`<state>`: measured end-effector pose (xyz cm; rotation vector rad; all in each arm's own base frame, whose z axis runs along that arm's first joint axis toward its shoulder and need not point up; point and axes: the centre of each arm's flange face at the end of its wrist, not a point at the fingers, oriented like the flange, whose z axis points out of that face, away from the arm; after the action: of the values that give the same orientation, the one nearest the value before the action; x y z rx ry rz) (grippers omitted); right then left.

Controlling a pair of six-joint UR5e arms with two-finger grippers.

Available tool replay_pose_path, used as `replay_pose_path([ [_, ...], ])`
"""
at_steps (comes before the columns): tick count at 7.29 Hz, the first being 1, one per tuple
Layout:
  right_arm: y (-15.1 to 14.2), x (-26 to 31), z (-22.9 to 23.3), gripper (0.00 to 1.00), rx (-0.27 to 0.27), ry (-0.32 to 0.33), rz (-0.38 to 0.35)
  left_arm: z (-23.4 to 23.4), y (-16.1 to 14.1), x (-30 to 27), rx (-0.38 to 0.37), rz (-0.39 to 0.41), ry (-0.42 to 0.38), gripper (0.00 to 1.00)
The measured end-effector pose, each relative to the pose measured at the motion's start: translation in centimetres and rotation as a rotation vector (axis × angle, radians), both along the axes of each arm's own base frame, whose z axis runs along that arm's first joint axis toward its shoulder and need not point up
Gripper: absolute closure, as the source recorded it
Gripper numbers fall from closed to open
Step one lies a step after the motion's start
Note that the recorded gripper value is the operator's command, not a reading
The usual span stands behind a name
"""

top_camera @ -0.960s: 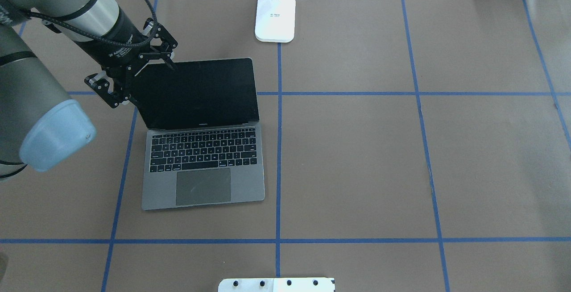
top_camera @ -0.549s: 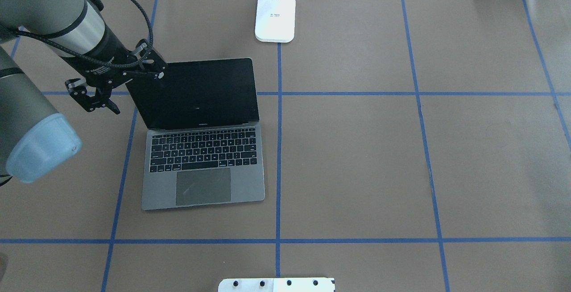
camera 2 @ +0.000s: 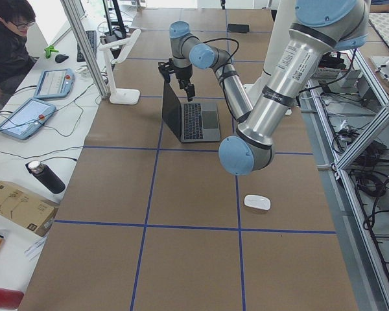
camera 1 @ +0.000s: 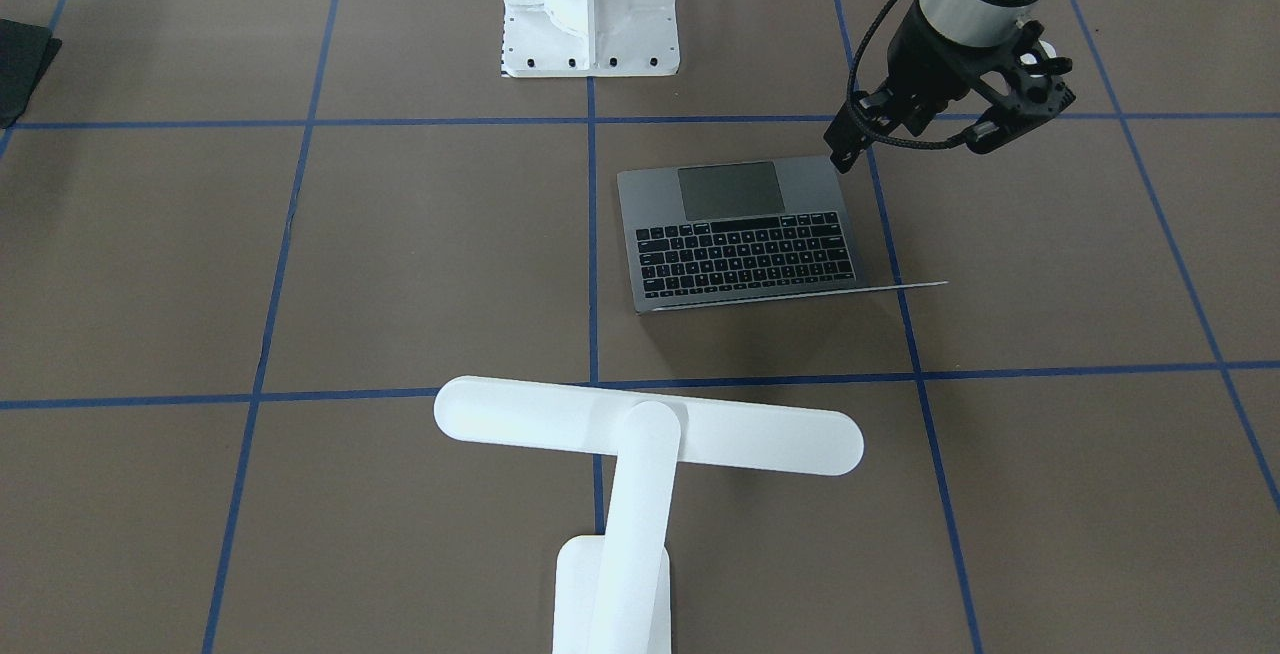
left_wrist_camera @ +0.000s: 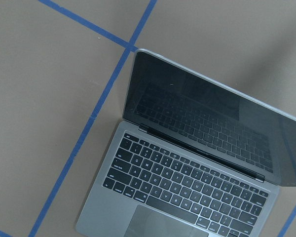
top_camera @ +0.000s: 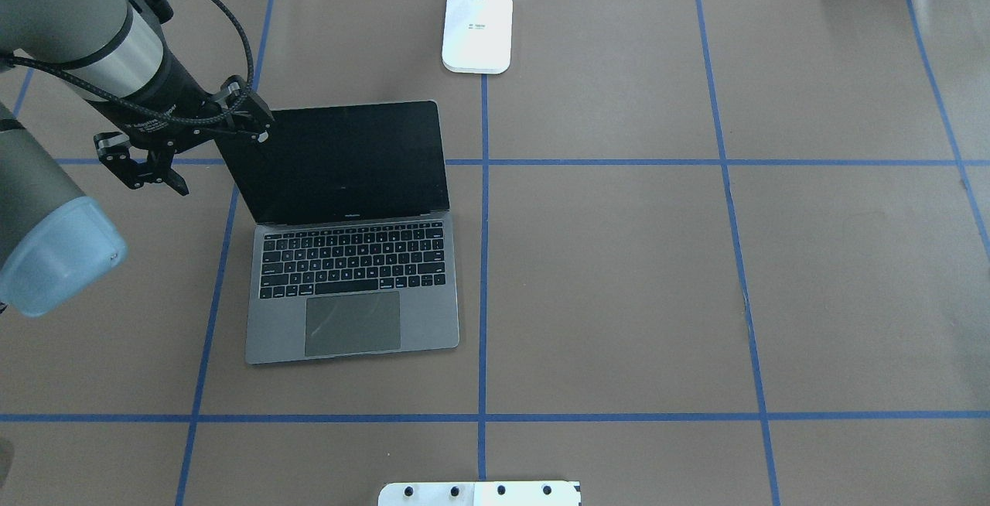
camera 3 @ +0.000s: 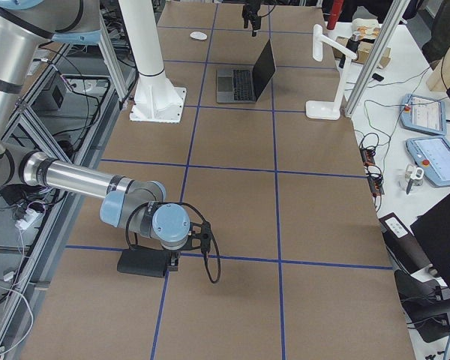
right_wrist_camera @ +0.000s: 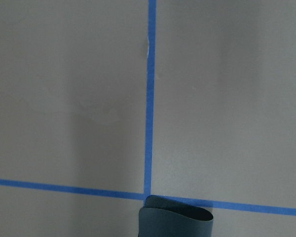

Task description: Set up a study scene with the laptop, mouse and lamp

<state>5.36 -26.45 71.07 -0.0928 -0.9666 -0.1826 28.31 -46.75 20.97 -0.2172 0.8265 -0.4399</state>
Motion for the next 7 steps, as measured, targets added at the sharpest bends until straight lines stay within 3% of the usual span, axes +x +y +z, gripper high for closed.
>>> replay_pose_path([
  [3, -1.9, -3.5, 4.0, 0.01, 0.074, -0.066, -0.204, -0.1, 0.0, -0.1, 0.026, 0.012, 0.0, 0.0],
  [7, -2.4, -7.2, 6.7, 0.01, 0.113, -0.17, -0.352, -0.7, 0.3, -0.6, 0.055, 0.0, -0.002, 0.0],
])
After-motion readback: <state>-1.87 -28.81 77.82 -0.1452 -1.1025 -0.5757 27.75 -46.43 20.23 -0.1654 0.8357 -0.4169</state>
